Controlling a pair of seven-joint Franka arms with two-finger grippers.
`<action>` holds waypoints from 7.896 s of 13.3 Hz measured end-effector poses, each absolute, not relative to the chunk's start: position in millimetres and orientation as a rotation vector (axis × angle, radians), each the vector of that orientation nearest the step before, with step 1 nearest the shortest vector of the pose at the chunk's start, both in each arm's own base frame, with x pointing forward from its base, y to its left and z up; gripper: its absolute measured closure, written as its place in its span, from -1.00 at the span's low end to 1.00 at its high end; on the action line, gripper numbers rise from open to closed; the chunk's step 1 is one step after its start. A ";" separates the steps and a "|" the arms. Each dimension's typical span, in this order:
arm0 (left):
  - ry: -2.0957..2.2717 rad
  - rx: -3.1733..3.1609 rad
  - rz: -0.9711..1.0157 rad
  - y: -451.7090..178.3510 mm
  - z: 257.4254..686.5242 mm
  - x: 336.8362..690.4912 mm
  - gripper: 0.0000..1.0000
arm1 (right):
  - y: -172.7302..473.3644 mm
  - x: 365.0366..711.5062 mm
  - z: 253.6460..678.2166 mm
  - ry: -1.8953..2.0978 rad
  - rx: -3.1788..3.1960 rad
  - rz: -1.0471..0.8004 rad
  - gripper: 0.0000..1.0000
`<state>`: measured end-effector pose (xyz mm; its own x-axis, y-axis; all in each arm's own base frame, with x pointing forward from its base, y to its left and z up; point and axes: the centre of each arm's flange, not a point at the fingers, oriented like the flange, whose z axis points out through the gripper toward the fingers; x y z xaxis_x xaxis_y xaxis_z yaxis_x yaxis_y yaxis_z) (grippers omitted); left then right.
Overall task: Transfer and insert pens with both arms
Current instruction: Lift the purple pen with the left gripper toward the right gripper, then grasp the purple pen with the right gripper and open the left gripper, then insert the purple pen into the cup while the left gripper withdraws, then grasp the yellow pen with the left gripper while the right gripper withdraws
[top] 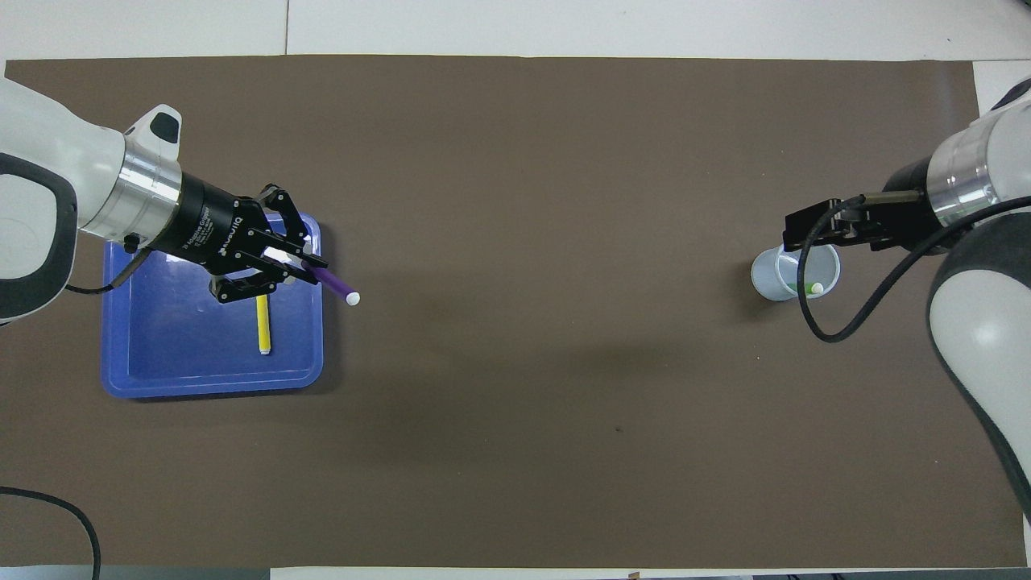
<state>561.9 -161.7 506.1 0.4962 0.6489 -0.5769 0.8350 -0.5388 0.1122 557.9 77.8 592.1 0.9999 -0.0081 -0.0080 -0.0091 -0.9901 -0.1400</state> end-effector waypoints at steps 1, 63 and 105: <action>1.276 2.304 -0.724 -173.6 510.7 559.0 0.67 | 86.8 557.7 593.5 0.040 -2.958 0.010 -1.00; 1.815 1.628 -0.646 -243.3 485.9 514.0 -1.00 | 6.4 569.3 488.2 -0.659 -3.039 -0.353 0.64; -0.340 3.123 -0.103 -69.3 301.2 548.4 -0.03 | 5.5 562.0 569.1 -0.055 -3.128 -0.112 -1.00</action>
